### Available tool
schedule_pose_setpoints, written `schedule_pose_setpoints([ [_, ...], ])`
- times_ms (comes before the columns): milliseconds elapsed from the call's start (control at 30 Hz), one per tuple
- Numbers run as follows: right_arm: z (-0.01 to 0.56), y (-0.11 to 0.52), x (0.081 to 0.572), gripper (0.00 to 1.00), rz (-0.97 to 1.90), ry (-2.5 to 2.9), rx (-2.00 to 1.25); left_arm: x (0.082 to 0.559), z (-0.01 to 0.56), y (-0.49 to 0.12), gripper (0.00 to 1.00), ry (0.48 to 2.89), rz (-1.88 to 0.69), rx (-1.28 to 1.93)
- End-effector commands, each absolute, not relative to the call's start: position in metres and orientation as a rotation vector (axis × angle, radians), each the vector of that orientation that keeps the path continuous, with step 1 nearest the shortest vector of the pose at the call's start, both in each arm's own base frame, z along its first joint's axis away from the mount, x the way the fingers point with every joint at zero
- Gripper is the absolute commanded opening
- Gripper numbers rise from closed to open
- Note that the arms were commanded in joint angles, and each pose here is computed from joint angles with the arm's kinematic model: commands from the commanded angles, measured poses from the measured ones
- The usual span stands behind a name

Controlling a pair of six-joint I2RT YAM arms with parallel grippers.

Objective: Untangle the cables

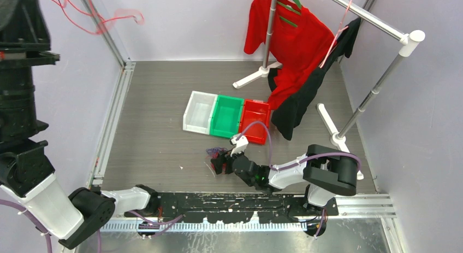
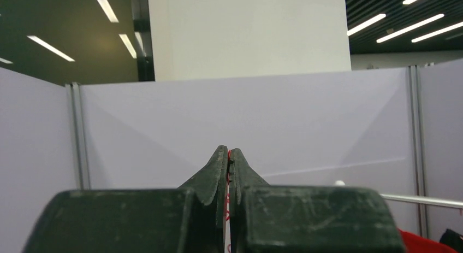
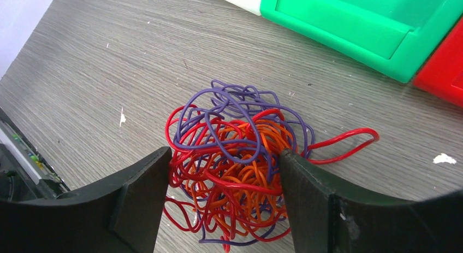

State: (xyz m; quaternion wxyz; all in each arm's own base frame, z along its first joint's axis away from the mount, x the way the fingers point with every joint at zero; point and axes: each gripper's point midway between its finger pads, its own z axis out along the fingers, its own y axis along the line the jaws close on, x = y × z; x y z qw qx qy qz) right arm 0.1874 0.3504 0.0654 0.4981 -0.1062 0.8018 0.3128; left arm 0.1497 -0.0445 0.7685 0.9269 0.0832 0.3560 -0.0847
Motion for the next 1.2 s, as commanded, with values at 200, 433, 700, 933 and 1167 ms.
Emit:
schedule_pose_setpoints([
  [200, 0.072, 0.347, 0.186, 0.76, 0.745, 1.942, -0.23, 0.156, 0.752, -0.059, 0.0, 0.75, -0.193, 0.238],
  [433, 0.118, 0.346, 0.188, 0.82, 0.776, 1.893, -0.21, 0.181, 0.695, -0.084, 0.0, 0.928, -0.239, 0.346],
  [700, 0.178, 0.355, 0.189, 0.99, 0.814, 1.834, -0.243, 0.209, 0.6, -0.129, 0.0, 1.182, -0.379, 0.53],
  [933, 0.221, 0.359, 0.207, 0.98, 0.796, 1.801, -0.22, 0.239, 0.532, -0.162, 0.0, 1.385, -0.469, 0.644],
  [1167, 0.225, 0.353, 0.243, 0.92, 0.762, 1.83, -0.131, 0.283, 0.499, -0.172, 0.0, 1.441, -0.395, 0.668],
])
